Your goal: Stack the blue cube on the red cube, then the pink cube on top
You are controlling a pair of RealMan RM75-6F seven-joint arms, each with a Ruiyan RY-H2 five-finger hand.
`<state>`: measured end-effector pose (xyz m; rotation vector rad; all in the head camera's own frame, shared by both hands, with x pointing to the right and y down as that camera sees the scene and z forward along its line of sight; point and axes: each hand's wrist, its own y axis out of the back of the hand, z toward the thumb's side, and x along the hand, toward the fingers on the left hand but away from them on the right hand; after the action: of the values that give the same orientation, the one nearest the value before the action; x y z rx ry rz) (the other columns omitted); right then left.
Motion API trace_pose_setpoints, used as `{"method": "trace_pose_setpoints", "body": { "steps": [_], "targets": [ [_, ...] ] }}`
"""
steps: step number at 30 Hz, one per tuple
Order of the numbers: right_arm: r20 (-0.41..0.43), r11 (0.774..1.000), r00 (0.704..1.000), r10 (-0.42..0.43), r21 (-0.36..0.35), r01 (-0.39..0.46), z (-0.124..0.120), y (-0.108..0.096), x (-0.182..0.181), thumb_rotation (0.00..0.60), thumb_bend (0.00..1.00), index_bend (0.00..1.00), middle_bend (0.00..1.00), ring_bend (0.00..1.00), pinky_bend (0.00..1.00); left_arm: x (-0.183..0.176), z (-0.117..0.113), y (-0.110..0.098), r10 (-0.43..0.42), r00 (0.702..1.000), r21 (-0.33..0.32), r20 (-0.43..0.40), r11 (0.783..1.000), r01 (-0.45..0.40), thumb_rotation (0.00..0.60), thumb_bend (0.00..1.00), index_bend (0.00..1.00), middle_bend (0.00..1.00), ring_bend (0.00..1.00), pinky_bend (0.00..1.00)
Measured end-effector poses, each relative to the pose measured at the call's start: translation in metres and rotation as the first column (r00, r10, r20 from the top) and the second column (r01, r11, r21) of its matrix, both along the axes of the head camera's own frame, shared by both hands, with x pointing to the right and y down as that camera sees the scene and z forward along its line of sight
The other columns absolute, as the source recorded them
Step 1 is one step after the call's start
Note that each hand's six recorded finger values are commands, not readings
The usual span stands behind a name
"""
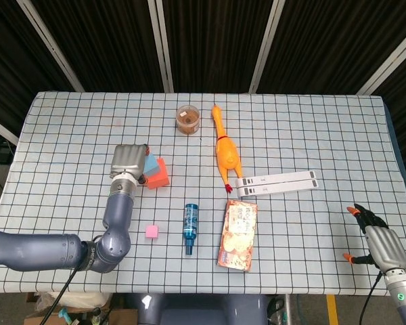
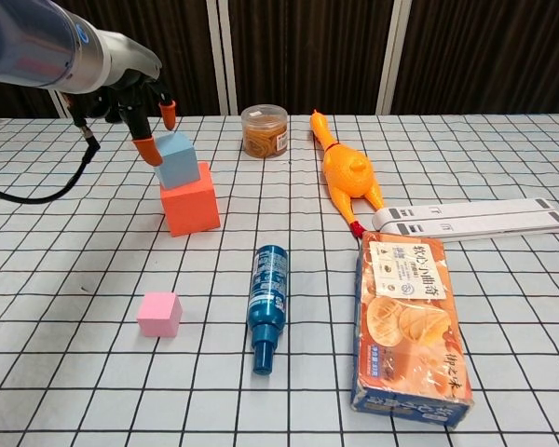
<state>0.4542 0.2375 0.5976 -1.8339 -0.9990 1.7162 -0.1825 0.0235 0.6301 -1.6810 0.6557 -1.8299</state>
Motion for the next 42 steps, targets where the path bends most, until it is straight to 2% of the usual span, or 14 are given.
{"method": "trace_pose_setpoints", "body": {
  "steps": [6, 13, 19, 42],
  "targets": [
    [0.001, 1.000, 1.000, 0.001, -0.003, -0.001, 0.000, 0.000, 0.000, 0.600, 0.04, 0.11, 0.04, 0.07, 0.13, 0.000, 0.001, 0.000, 0.002, 1.000, 0.001, 0.001, 1.000, -0.002, 0.600, 0.22, 0.29, 0.93, 0.78, 0.79],
    [0.002, 1.000, 1.000, 0.002, -0.001, -0.002, 0.000, 0.000, 0.000, 0.600, 0.04, 0.11, 0.04, 0.07, 0.13, -0.009, -0.002, -0.007, -0.025, 1.000, 0.042, 0.017, 0.999, 0.024, 0.600, 0.22, 0.27, 0.93, 0.78, 0.79],
    [0.007, 1.000, 1.000, 0.002, -0.006, -0.002, 0.001, 0.000, -0.001, 0.600, 0.04, 0.11, 0.04, 0.07, 0.13, -0.013, -0.003, -0.008, -0.036, 0.999, 0.058, 0.030, 0.998, 0.034, 0.600, 0.22, 0.31, 0.93, 0.78, 0.79],
    [0.009, 1.000, 1.000, -0.001, -0.020, 0.001, 0.003, 0.001, 0.000, 0.600, 0.04, 0.11, 0.04, 0.07, 0.13, -0.014, 0.017, 0.004, -0.048, 0.996, 0.051, 0.081, 0.998, 0.044, 0.600, 0.22, 0.31, 0.94, 0.79, 0.80]
  ]
}}
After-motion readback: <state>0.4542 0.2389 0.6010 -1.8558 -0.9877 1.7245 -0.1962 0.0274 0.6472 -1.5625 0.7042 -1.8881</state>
